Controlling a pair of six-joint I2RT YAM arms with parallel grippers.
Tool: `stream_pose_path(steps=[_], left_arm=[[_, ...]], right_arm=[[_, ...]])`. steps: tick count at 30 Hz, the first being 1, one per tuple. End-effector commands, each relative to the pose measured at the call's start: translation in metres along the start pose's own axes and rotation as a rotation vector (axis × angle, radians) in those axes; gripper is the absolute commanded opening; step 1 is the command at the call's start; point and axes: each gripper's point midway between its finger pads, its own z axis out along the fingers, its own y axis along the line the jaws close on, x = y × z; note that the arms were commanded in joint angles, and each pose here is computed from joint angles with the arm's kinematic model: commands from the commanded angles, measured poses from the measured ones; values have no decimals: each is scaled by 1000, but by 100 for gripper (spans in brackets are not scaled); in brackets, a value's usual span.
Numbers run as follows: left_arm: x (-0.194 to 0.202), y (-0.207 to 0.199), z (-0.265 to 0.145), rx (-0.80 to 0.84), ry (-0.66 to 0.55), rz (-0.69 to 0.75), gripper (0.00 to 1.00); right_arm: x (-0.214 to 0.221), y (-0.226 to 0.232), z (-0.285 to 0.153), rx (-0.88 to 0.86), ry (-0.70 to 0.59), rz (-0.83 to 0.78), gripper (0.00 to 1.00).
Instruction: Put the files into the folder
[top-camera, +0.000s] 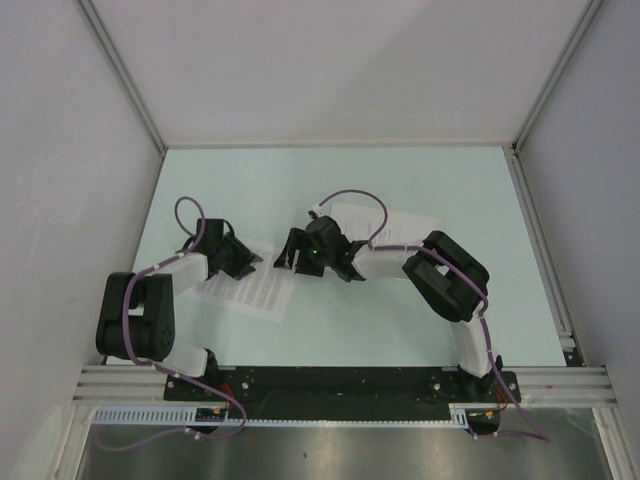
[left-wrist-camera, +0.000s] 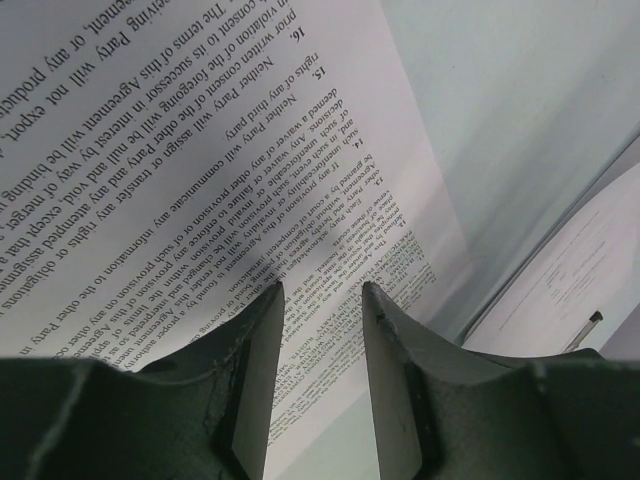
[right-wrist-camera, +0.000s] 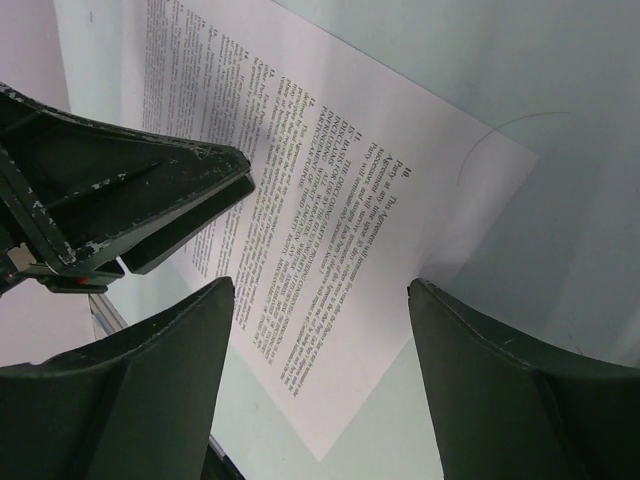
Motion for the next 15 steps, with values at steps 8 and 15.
stream_pose_path(steps=[8, 15], left_arm=[[23, 34, 6, -87, 54, -62, 42], [18, 20, 1, -35, 55, 2, 34]], right_arm=[[6, 13, 5, -56, 23, 10, 79], [-35, 10, -18, -42, -64, -286, 91]])
